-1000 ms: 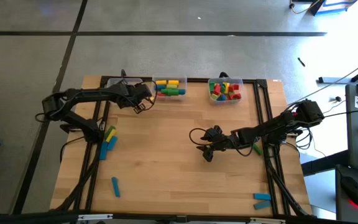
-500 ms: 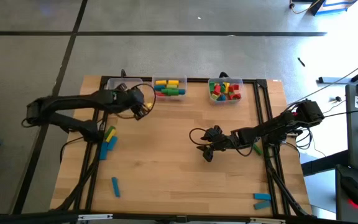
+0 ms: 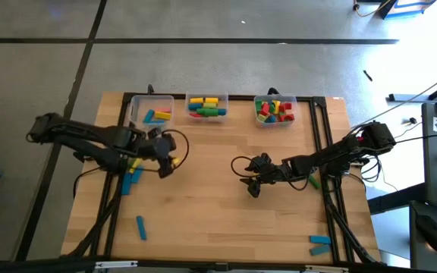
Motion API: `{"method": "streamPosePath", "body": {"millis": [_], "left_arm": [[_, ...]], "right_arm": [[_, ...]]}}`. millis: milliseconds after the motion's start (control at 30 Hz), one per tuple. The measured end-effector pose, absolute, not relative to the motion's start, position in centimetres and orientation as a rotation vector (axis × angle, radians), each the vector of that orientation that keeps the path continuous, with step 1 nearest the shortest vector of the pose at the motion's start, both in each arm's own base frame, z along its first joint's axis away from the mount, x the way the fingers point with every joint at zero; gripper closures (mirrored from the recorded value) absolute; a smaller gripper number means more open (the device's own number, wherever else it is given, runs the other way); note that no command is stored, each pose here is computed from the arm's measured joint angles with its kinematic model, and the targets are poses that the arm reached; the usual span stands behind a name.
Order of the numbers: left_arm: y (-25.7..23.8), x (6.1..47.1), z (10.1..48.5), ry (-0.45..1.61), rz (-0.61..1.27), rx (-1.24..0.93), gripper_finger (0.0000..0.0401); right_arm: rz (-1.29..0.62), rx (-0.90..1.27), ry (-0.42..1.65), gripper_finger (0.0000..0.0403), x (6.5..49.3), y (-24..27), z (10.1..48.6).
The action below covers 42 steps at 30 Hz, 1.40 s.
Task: Sort blocks by size
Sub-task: Put the blue rectangular block into the left transparent bin
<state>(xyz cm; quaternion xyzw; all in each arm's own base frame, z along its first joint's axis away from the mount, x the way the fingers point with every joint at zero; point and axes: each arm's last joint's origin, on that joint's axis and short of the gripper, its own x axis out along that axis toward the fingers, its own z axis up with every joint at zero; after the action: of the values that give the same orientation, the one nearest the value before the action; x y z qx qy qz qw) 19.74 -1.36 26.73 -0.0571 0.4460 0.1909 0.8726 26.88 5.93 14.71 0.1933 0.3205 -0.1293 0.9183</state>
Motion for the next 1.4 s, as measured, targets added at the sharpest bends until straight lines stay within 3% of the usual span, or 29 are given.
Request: {"method": "streamPosePath", "body": {"millis": [733, 1400], "left_arm": [[-6.3, 18.9, 26.3, 0.948, 0.258, -0.123, 0.0215], [-10.3, 20.9, 21.1, 1.232, 0.219, -0.108, 0.0215]], "right_arm": [[-0.266, 0.398, 0.659, 0.0146, 26.9, 5.9, 14.7], [-0.266, 0.398, 0.658, 0.0146, 26.9, 5.9, 14.7]]}}
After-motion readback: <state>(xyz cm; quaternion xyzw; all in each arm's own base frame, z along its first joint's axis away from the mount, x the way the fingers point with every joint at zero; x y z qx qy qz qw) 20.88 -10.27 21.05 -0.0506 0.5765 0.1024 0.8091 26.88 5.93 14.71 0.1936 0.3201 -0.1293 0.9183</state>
